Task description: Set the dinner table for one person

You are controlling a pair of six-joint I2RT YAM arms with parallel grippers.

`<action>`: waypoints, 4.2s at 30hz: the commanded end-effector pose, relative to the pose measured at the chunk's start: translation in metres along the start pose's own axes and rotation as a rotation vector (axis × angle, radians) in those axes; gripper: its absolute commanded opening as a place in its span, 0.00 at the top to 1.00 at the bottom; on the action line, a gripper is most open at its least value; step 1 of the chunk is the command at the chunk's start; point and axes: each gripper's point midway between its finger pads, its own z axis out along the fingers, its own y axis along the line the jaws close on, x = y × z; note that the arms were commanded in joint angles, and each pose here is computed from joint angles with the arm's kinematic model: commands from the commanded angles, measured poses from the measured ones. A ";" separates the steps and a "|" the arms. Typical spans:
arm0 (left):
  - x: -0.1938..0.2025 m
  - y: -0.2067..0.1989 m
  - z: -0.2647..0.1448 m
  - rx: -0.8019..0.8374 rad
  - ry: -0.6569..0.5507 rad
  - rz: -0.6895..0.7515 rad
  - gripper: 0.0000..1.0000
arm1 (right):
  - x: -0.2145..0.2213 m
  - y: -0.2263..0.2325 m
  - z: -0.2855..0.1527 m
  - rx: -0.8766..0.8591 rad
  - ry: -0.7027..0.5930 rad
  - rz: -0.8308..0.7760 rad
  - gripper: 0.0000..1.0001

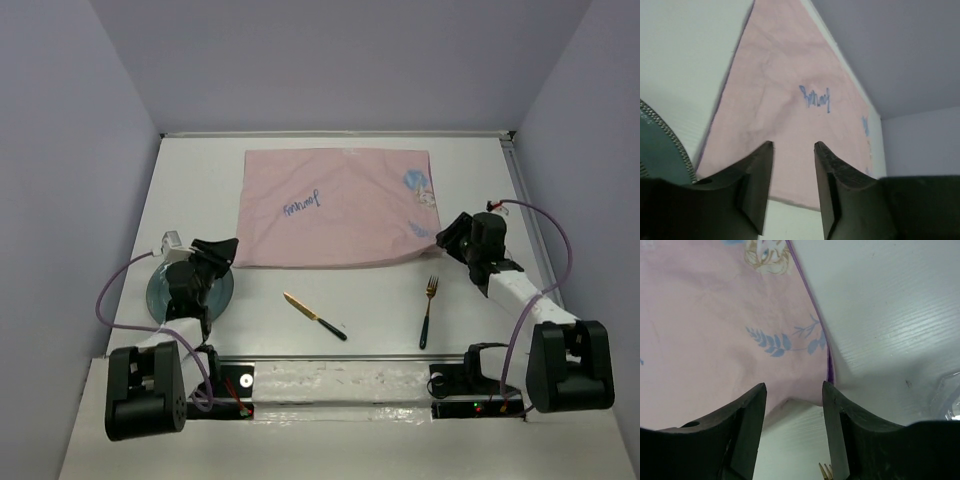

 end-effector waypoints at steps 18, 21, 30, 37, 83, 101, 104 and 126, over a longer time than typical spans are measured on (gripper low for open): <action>-0.044 -0.111 -0.036 0.300 -0.073 0.062 0.51 | 0.006 0.032 0.010 -0.135 0.105 0.012 0.92; -0.048 -0.121 -0.041 0.324 -0.077 0.084 0.52 | 0.012 0.030 0.014 -0.119 0.116 0.006 0.93; -0.043 -0.113 -0.038 0.301 -0.061 0.108 0.52 | 0.044 -0.015 0.010 0.045 0.158 0.049 0.89; -0.039 -0.106 -0.035 0.270 -0.042 0.117 0.52 | 0.024 -0.016 0.004 0.073 0.093 0.017 0.75; -0.102 -0.284 -0.121 0.575 -0.094 0.560 0.26 | 0.154 0.325 -0.125 -0.900 0.333 -0.169 0.44; -0.076 -0.268 -0.122 0.621 -0.035 0.575 0.12 | 0.346 0.409 -0.111 -1.006 0.740 -0.115 0.44; -0.074 -0.265 -0.121 0.622 -0.032 0.565 0.12 | 0.363 0.409 -0.107 -0.990 0.787 -0.108 0.44; -0.086 -0.267 -0.123 0.572 -0.076 0.564 0.13 | 0.400 0.426 -0.093 -0.941 0.880 0.000 1.00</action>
